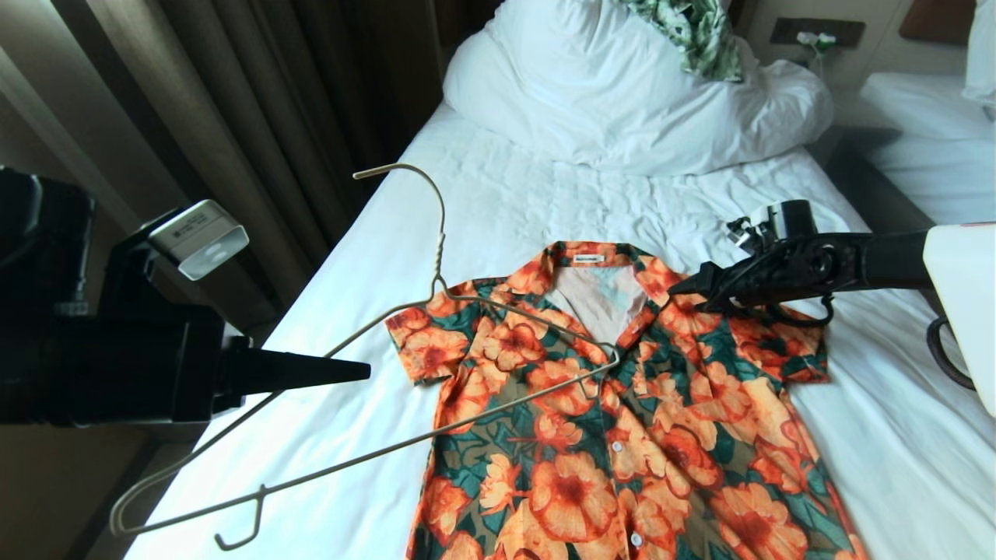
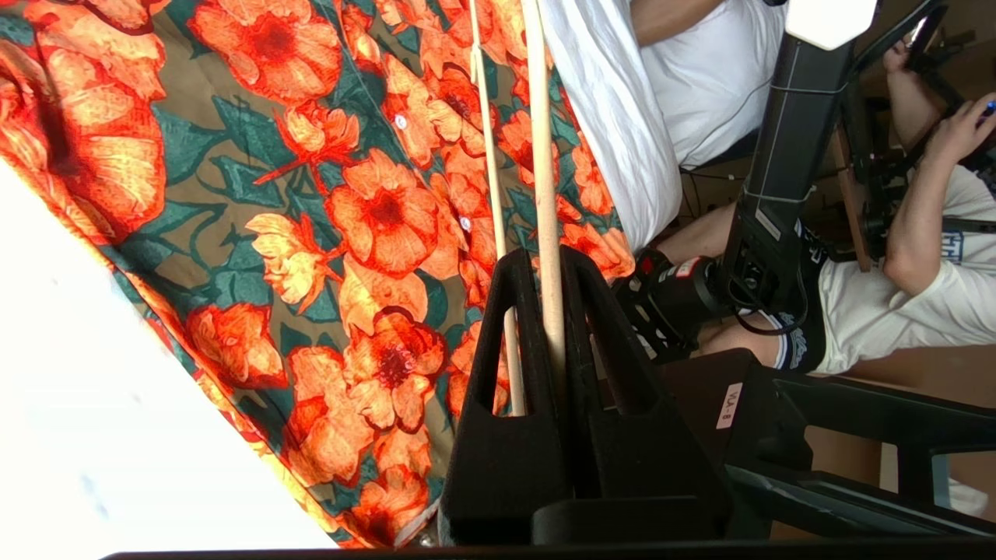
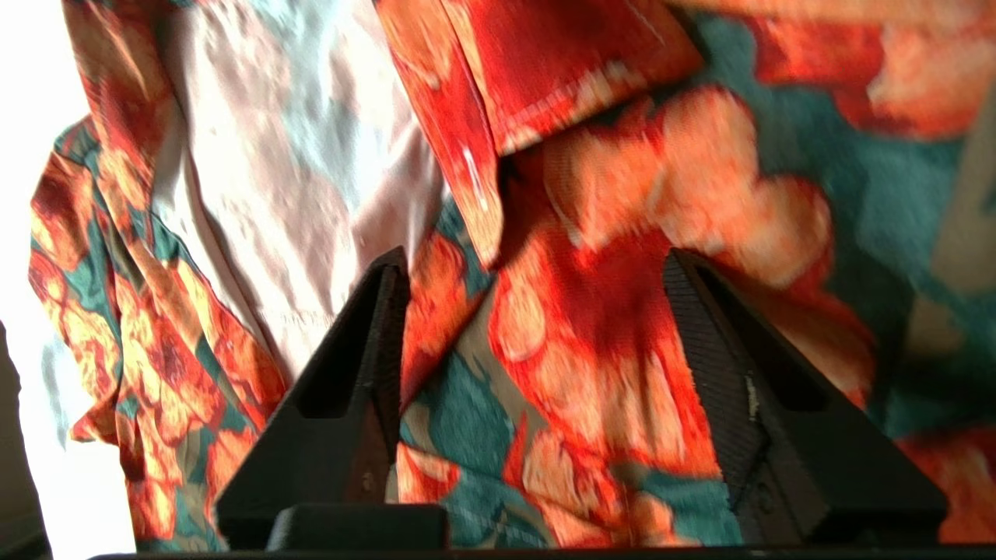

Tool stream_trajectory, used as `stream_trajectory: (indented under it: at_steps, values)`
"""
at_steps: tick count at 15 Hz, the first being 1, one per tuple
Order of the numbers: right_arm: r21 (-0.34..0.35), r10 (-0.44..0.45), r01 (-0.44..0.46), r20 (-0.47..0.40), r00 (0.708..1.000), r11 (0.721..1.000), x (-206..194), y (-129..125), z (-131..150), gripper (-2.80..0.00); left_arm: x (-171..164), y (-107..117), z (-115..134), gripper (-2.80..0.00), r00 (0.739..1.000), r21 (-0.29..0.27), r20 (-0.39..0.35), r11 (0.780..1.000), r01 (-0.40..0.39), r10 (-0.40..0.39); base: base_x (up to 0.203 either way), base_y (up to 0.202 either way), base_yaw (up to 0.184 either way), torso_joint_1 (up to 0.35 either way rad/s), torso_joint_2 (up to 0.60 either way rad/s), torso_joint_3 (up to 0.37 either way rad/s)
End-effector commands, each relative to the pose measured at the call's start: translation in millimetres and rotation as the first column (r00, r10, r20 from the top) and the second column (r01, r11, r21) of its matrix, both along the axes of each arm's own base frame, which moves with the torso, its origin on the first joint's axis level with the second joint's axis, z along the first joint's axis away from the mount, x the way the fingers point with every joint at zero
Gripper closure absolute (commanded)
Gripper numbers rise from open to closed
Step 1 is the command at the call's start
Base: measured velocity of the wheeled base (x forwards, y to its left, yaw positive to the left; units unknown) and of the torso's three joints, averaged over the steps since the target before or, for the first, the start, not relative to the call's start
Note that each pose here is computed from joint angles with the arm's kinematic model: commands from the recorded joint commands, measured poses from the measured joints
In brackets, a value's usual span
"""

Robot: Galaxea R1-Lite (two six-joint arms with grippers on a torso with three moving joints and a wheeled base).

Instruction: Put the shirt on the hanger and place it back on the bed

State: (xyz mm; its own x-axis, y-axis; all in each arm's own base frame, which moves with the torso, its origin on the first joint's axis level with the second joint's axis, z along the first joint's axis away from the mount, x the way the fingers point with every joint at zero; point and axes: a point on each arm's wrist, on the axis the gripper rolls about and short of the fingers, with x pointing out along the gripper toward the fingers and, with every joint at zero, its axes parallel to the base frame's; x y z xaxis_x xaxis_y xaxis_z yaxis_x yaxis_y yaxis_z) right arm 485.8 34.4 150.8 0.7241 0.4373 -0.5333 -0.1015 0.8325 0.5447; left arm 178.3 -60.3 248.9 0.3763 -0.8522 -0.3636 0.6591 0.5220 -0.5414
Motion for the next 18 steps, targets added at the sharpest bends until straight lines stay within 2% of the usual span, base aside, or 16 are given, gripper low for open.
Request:
stream_trajectory:
  at_steps: [1,4,7,10,13,16,17,18]
  values:
    - [0.011,0.005,-0.006,0.027,1.0,1.0,7.1,4.4,-7.1,-2.8,-3.4,0.7,1.4,0.0,1.0,-0.005,0.006,1.0,0.004,-0.004,0.0,0.0,0.0,0.0,0.0,0.0]
    - [0.044,0.003,-0.008,0.115,0.993,0.999,16.9,12.7,-9.0,-2.8,-8.1,1.6,1.6,0.0,1.0,-0.006,0.012,1.0,0.006,-0.005,0.0,0.0,0.0,0.0,0.0,0.0]
    - [0.05,0.025,-0.034,0.163,0.986,0.998,24.0,26.0,-18.1,-2.8,-8.9,1.8,0.1,0.0,1.0,-0.005,0.01,1.0,0.006,-0.006,0.0,0.0,0.0,0.0,0.0,0.0]
    - [0.051,0.043,-0.053,0.174,0.984,0.997,27.8,35.6,-27.2,-2.8,-10.9,1.9,-1.6,0.0,1.0,-0.005,0.006,1.0,0.009,-0.009,0.0,0.0,0.0,0.0,0.0,0.0]
    - [0.049,0.042,-0.054,0.224,0.974,0.997,24.4,36.7,-11.2,-2.8,-10.0,1.4,-1.2,0.0,0.998,-0.019,0.06,1.0,0.014,-0.013,0.0,0.0,0.0,0.0,0.0,0.0]
    - [0.043,0.034,-0.044,0.222,0.975,0.998,27.8,34.6,-18.5,-2.8,-10.7,1.5,-2.1,0.0,0.997,-0.026,0.076,1.0,0.016,-0.014,0.0,0.0,0.0,0.0,0.0,0.0]
    - [0.038,0.036,-0.046,0.225,0.974,0.998,30.3,34.7,-23.7,0.0,-11.2,1.5,-2.6,0.0,0.997,-0.026,0.074,1.0,0.017,-0.015,0.0,0.0,0.0,0.0,0.0,0.0]
    - [0.037,0.036,-0.047,0.256,0.966,0.998,32.9,34.4,-24.5,0.0,-11.3,1.7,-2.6,0.0,0.997,-0.026,0.075,1.0,0.016,-0.014,0.0,0.0,0.0,0.0,0.0,0.0]
